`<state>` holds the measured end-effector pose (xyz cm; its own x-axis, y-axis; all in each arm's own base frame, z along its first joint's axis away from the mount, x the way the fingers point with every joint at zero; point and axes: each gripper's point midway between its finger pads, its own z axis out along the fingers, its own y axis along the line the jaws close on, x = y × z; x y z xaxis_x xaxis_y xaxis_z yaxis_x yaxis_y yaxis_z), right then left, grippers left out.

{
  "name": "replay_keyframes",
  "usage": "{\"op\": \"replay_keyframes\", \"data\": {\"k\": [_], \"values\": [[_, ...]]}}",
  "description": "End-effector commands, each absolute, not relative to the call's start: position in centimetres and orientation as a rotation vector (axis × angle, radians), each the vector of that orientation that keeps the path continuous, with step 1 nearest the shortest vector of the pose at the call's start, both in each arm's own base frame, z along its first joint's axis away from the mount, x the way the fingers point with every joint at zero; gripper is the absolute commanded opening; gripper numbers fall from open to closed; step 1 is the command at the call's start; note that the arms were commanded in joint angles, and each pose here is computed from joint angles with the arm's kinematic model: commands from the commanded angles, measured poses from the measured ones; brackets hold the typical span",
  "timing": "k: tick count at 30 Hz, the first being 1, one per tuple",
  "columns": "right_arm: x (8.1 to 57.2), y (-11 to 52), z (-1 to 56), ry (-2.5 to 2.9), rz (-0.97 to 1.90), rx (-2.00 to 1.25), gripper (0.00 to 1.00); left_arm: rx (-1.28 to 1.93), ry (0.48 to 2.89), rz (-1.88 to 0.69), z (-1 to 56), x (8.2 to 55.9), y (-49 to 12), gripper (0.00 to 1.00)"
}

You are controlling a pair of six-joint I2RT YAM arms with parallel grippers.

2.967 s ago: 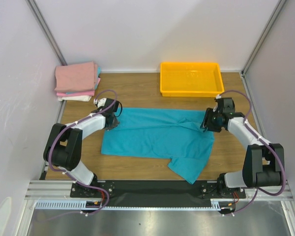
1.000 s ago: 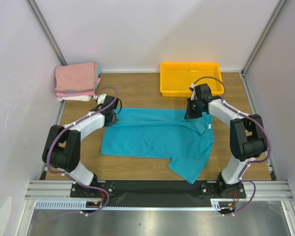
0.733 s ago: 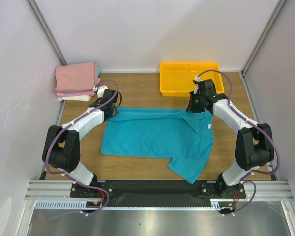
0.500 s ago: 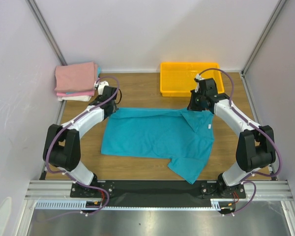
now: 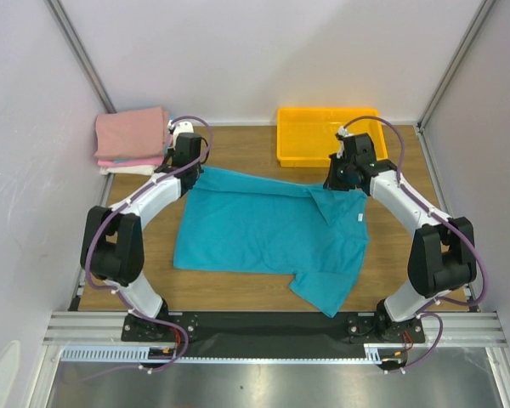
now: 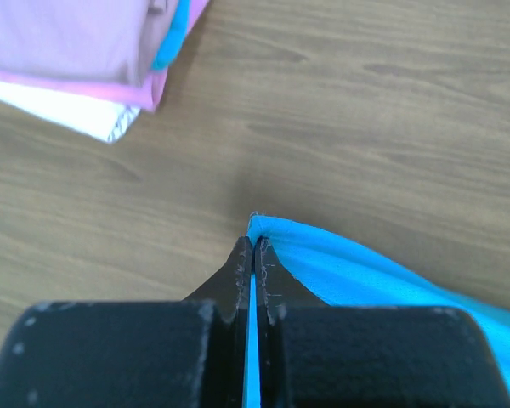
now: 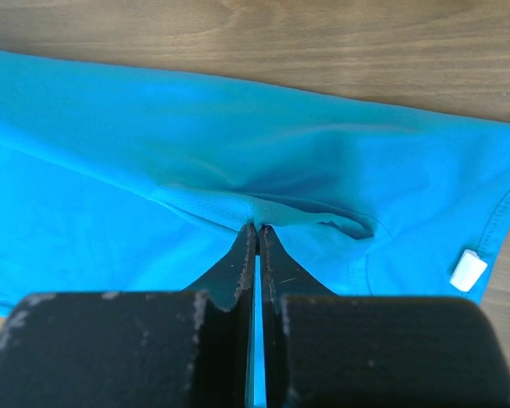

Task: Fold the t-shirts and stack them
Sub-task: Fold the tshirt

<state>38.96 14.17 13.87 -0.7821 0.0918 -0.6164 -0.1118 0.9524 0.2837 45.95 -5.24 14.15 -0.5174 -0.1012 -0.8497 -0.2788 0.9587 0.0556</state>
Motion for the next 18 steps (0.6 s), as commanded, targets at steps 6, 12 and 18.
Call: {"op": "replay_keyframes", "data": {"k": [6, 12, 18], "values": [[41.6, 13.8, 16.0, 2.377, 0.328, -0.064, 0.00, -0.231, 1.976, 0.245, 17.6, 50.5, -4.2, 0.00], [44.4, 14.0, 16.7, 2.347, 0.302, -0.110, 0.00, -0.245, 1.959, 0.230, 17.0, 52.1, -4.1, 0.00], [46.6, 13.4, 15.2, 2.384, 0.320, -0.126, 0.00, -0.270, 1.936, 0.214, 16.8, 53.4, -3.6, 0.00]]}}
